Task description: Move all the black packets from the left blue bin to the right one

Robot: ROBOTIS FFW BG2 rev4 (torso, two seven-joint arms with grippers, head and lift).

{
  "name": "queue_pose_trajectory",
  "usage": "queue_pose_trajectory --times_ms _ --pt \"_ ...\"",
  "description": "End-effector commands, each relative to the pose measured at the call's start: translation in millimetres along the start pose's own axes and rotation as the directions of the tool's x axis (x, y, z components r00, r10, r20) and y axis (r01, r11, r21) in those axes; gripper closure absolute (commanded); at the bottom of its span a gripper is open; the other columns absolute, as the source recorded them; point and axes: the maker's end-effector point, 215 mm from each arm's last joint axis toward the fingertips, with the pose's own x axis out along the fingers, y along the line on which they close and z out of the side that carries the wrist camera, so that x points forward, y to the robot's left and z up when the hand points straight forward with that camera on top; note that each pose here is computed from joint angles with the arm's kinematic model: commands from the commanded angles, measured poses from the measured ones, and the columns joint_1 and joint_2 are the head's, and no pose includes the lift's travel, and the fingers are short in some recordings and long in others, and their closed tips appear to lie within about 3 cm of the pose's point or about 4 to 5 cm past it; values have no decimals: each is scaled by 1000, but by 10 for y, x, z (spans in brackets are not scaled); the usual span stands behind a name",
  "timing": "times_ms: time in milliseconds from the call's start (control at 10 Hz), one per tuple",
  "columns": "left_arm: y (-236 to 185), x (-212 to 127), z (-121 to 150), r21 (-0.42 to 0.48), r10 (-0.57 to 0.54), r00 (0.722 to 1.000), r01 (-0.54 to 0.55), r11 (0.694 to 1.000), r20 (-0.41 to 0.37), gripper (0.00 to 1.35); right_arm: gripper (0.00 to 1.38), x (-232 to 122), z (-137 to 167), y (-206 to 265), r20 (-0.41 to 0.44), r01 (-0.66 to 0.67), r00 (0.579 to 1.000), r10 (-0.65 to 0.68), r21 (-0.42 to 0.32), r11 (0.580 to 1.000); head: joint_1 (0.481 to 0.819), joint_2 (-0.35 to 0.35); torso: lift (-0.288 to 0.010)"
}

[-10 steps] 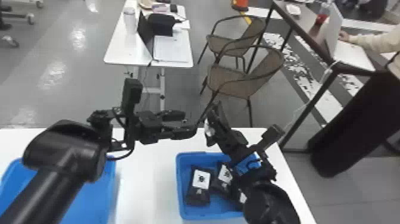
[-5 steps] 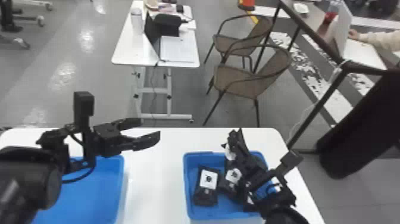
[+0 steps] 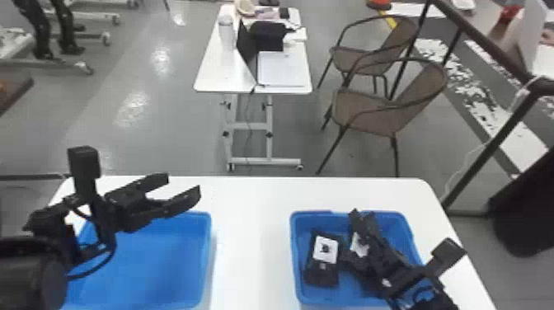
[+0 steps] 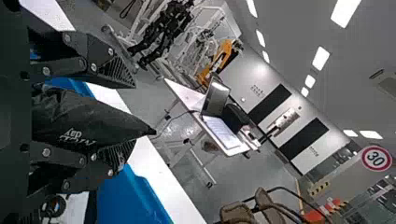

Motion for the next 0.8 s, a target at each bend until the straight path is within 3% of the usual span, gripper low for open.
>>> queue_pose_trajectory --times_ms 0,100,200,300,400,500,600,700 --pt "186 -181 160 62 58 998 -60 996 38 -1 50 -1 167 -37 36 14 999 -12 -38 999 695 -48 0" --pt "250 -257 148 75 75 996 -78 994 48 84 130 -19 323 -81 47 23 999 -19 -94 995 695 -38 0" --pt "280 -298 65 83 89 995 -91 992 36 147 170 -33 350 -115 48 30 999 -25 -98 995 695 -38 0" --pt "279 -319 36 106 99 994 -102 989 37 128 182 -78 396 -90 57 27 998 -20 -129 991 695 -39 0" --pt "298 -381 59 161 125 991 -130 978 41 128 182 -215 614 -65 90 45 996 -23 -249 967 695 -40 0" --pt "337 -504 84 223 164 983 -180 958 86 134 182 -452 828 -53 145 95 988 -43 -369 925 695 -45 0" --pt "366 -796 200 300 200 958 -257 919 207 134 182 -646 1012 50 207 123 978 -24 -484 866 695 -57 0" --pt "407 -1015 74 286 245 939 -310 907 242 134 182 -860 1110 87 230 165 973 -31 -591 790 695 -60 0"
